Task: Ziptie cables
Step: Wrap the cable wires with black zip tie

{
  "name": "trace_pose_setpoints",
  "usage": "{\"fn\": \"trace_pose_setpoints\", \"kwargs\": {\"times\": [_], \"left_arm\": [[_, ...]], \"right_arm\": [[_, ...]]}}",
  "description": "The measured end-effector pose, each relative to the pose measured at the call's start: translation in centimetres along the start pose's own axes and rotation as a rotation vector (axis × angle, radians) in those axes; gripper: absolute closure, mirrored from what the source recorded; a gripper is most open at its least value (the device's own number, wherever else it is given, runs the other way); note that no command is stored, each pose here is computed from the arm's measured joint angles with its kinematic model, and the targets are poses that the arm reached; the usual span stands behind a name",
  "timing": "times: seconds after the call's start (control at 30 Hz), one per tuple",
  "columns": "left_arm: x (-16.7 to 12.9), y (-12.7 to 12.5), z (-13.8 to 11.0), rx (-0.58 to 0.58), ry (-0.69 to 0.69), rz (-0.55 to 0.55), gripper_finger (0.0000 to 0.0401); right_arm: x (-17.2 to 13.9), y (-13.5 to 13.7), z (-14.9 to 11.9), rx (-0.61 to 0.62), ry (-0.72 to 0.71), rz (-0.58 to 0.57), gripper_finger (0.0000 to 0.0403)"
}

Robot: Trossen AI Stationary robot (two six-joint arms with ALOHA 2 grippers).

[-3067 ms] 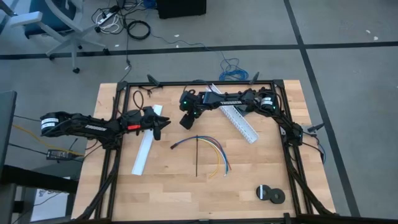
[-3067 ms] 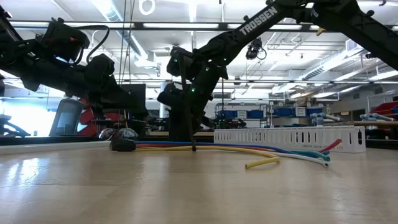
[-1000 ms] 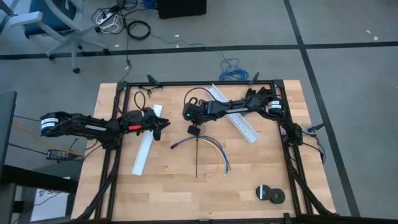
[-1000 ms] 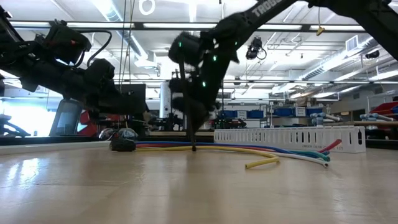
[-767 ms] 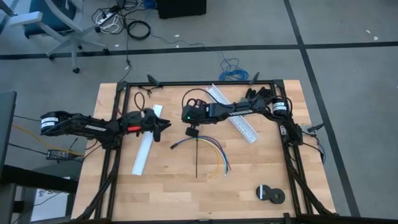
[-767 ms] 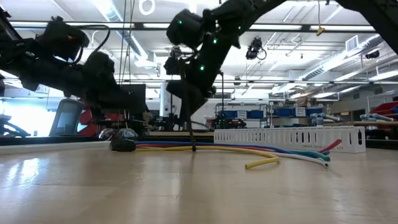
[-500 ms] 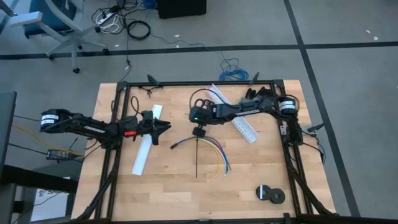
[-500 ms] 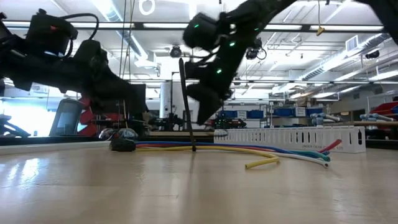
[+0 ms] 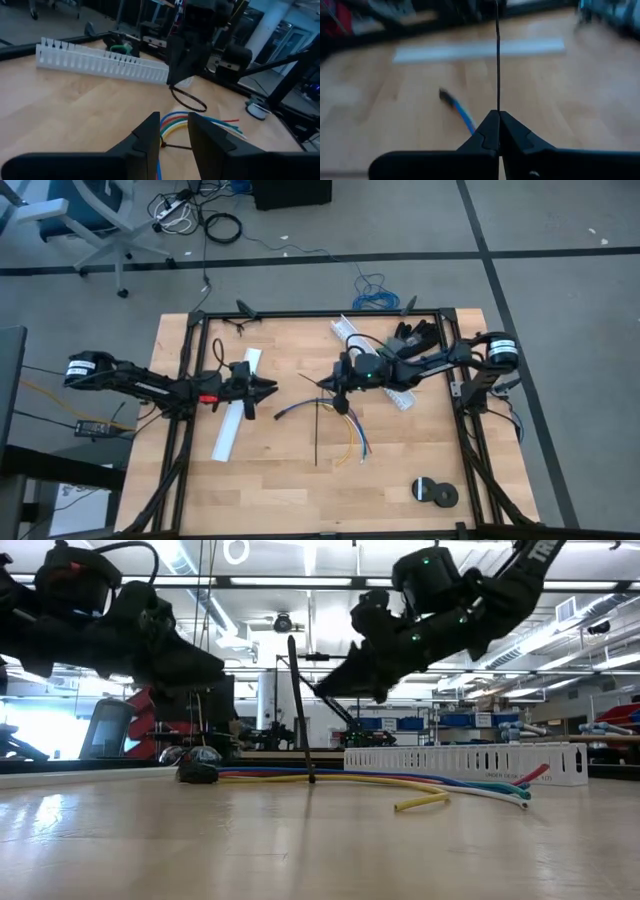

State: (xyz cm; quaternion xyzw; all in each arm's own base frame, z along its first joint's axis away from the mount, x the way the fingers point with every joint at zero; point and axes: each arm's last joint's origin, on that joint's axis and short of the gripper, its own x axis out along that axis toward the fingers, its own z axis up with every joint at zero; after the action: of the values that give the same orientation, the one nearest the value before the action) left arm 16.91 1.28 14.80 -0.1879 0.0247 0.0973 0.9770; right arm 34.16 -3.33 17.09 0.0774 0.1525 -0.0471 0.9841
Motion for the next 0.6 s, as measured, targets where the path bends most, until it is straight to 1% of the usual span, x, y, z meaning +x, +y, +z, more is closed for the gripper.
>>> {"fn": "trace_pose_setpoints", "kwargs": {"times": [0.03, 0.13, 0.23, 0.4, 0.47, 0.6], "left_arm": [[0.1, -0.1, 0.2, 0.012, -0.006, 0.001, 0.0291], [0.6, -0.2, 0.5, 0.045, -0.024, 0.046, 0.0291], [1.2, -0.1, 0.6, 0.087, -0.028, 0.1, 0.0289], [2.4, -0.3, 0.6, 0.148, -0.013, 0.109, 0.0271], [2.8, -0.3, 0.4, 0.175, 0.0, 0.113, 0.026], [3.5, -0.2, 0.0, 0.184, 0.03, 0.122, 0.0238]], "right_arm": [[0.3, 0.0, -0.1, -0.005, -0.024, 0.013, 0.0403], [1.6, 0.1, -0.3, -0.048, -0.018, 0.07, 0.0403], [3.2, 0.3, 0.6, -0.096, -0.054, 0.116, 0.0403], [5.5, -0.3, 1.1, -0.108, -0.065, 0.158, 0.0403], [6.2, -0.5, 1.3, -0.108, -0.077, 0.164, 0.0403], [6.7, -0.7, 1.0, -0.095, -0.065, 0.164, 0.0403]]}}
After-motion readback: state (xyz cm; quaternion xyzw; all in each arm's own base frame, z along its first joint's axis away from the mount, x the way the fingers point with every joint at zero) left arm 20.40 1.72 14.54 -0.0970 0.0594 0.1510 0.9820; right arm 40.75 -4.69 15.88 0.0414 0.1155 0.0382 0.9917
